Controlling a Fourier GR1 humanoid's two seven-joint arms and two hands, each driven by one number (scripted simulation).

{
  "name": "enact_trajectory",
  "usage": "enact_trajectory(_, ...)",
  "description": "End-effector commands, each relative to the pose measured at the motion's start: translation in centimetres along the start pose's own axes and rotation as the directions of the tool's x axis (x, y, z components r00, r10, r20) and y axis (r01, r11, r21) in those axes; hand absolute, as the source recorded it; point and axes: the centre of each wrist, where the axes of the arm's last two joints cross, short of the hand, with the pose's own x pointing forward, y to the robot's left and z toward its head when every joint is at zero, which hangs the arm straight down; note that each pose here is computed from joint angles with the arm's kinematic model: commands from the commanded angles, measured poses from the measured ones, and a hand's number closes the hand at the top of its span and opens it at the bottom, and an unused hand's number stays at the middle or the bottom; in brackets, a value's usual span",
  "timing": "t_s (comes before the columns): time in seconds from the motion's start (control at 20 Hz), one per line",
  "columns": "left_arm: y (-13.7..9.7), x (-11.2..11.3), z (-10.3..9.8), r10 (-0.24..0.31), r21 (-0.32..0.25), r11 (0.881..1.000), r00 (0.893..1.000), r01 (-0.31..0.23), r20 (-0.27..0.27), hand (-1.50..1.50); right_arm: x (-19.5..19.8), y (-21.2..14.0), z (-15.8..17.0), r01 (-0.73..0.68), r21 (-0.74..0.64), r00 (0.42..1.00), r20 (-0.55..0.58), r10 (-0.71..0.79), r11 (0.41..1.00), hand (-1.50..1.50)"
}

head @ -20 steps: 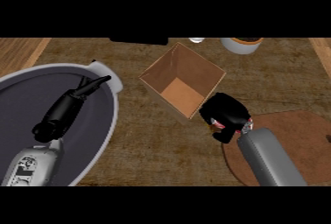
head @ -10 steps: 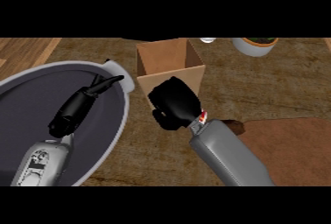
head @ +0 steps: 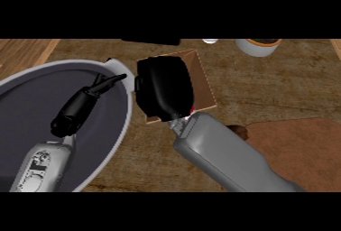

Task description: Pick the can from the cutting board and place it in the cardboard box

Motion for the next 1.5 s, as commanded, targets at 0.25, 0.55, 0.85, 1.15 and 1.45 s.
enact_trajectory(0.25,1.8,-1.0,1.5,-0.028,0.045,0.999,1.000,0.028,-0.009,0.00,4.4,-2.9,-5.1,0.050,-0.129,0.957,-0.278,-0.085,0.990,1.50)
enact_trajectory(0.55,1.4,-0.4,0.3,-0.008,0.076,0.997,1.000,0.010,-0.027,0.00,2.6,-1.2,-7.9,-0.088,0.036,0.955,-0.280,0.095,0.995,1.50)
enact_trajectory(0.85,1.5,-0.8,2.4,-0.016,0.085,0.996,0.999,0.020,-0.040,0.00,-0.9,0.6,-8.5,-0.021,0.358,0.930,-0.336,0.149,0.934,1.50)
enact_trajectory(1.15,1.3,-0.6,3.8,-0.022,0.102,0.994,0.999,0.026,-0.042,0.00,-6.7,2.3,-8.7,-0.020,0.519,0.914,-0.338,0.226,0.854,1.50)
enact_trajectory(1.45,2.9,-0.5,2.7,-0.030,0.111,0.993,0.999,0.034,-0.040,0.00,-7.7,2.9,-8.6,0.081,0.619,0.957,-0.267,0.112,0.781,-1.50)
